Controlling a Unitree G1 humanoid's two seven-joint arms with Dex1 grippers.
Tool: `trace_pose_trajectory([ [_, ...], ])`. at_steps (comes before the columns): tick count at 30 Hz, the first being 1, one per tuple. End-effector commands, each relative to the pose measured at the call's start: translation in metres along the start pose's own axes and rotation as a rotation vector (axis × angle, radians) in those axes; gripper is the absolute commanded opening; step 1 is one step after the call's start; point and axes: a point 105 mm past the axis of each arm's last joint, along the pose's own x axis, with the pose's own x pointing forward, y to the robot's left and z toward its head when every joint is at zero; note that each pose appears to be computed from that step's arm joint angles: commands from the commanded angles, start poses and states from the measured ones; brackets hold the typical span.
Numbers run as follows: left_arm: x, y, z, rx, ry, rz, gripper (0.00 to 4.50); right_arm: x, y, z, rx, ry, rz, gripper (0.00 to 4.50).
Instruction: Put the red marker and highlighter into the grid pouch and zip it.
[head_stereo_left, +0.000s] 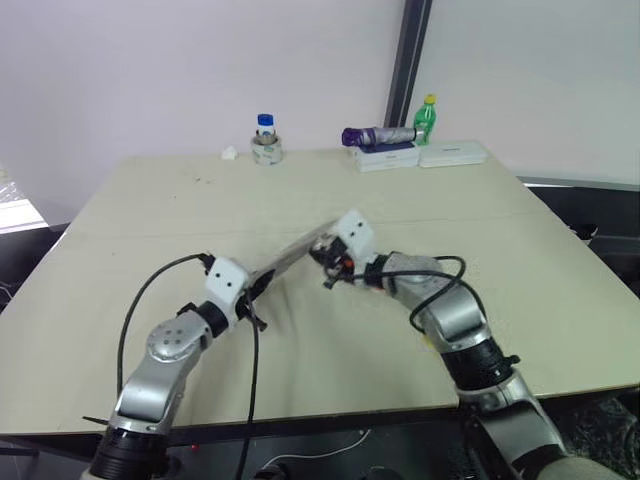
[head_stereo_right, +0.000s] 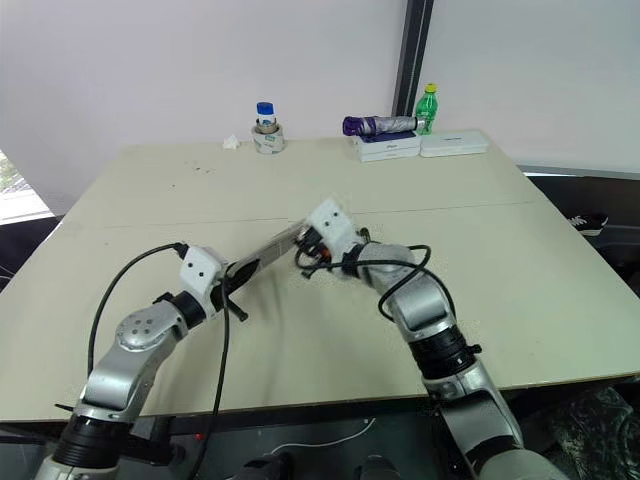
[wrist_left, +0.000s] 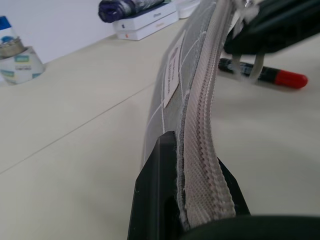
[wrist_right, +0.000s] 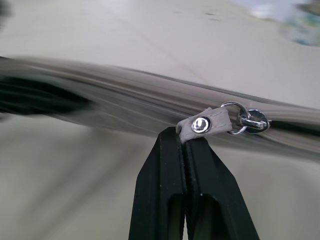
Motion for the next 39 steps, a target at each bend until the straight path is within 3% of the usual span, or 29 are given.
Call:
trace_pose_trajectory([
  [1,0.006,-0.005,0.015,0.021,-0.044,0.008,0.00,0.004,0.030,0.021,-0.063,-0.057,0.105,0.06],
  [7,0.014,-0.010,0.020,-0.027,-0.061,0.041,0.00,0.010,0.058,0.029,-0.080,-0.071,0.208,0.06],
  [12,0.016,-0.007,0.021,-0.046,-0.069,0.075,0.00,0.006,0.056,0.027,-0.077,-0.057,0.205,0.06],
  [15,0.015,0.001,0.022,-0.037,-0.071,0.111,0.00,-0.004,0.044,0.025,-0.054,-0.041,0.191,0.91],
  [22,0.007,0.027,0.024,0.054,-0.068,0.191,0.00,-0.038,-0.027,0.006,-0.055,0.048,-0.126,4.46],
  [27,0.003,0.037,0.017,0.166,-0.033,0.189,0.00,-0.068,-0.079,-0.037,0.097,0.190,-0.405,4.46],
  [36,0.010,0.034,0.010,0.159,-0.030,0.192,0.00,-0.080,-0.095,-0.093,0.337,0.293,-0.578,4.46],
  [39,0.012,0.031,0.009,0.147,-0.030,0.191,0.00,-0.081,-0.096,-0.096,0.395,0.283,-0.595,3.68],
])
